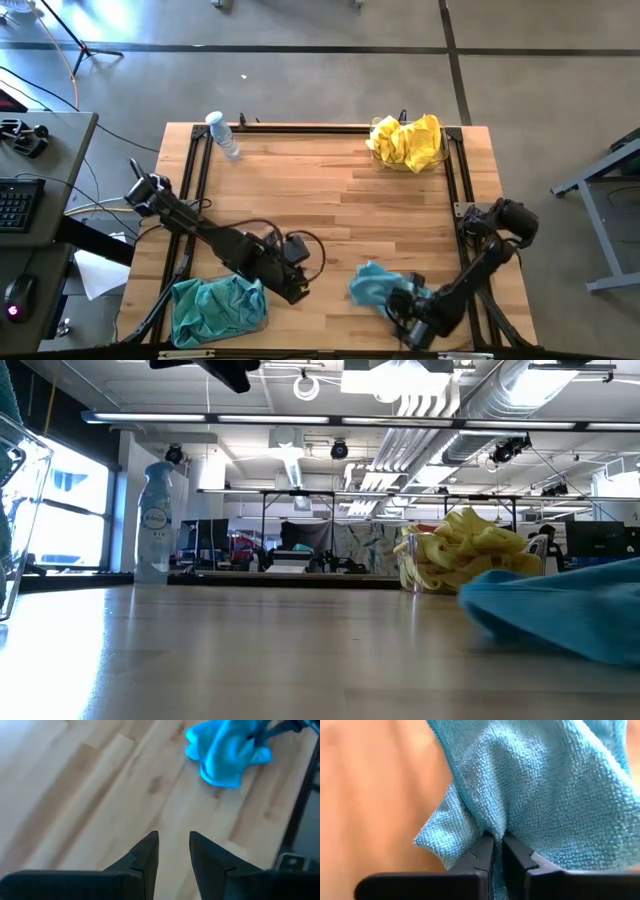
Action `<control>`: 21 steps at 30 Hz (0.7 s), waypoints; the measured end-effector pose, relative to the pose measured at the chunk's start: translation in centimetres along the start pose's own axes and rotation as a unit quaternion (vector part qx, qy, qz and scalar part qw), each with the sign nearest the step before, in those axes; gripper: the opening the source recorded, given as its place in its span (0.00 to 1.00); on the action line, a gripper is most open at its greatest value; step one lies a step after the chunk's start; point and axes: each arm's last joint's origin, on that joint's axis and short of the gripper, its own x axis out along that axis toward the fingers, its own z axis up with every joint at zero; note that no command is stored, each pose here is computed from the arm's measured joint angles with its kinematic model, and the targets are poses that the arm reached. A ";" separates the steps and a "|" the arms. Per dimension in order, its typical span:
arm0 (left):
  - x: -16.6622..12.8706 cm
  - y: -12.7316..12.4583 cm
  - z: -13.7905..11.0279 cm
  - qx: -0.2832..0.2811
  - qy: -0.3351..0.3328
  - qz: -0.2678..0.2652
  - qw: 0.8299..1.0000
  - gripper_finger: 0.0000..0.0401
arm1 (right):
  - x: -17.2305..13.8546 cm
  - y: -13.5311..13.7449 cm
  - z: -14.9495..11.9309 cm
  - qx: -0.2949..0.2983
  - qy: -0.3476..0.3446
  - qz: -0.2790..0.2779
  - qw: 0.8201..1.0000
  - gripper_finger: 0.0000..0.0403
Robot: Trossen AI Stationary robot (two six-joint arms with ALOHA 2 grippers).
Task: Sort microfiber towel by color & place in baskets
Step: Put the blue microfiber towel into the bottom transparent bin
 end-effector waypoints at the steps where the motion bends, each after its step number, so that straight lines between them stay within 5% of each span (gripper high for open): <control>1: -0.4 0.5 0.1 0.010 -0.003 0.004 1.000 0.25 | 0.1 -0.3 0.6 0.007 -0.005 -0.007 1.000 0.05; 7: -3.2 5.5 -0.3 0.033 -0.028 0.011 0.999 0.25 | 0.3 -2.4 5.5 0.046 -0.034 -0.018 0.998 0.01; 13: -5.9 10.8 -1.6 -0.009 -0.075 0.019 0.997 0.25 | -0.1 -4.6 10.5 0.086 -0.081 -0.002 0.993 0.01; 21: -8.0 13.2 -1.7 -0.036 -0.112 0.007 0.993 0.25 | -0.1 -6.8 14.5 0.110 -0.122 0.013 0.986 0.01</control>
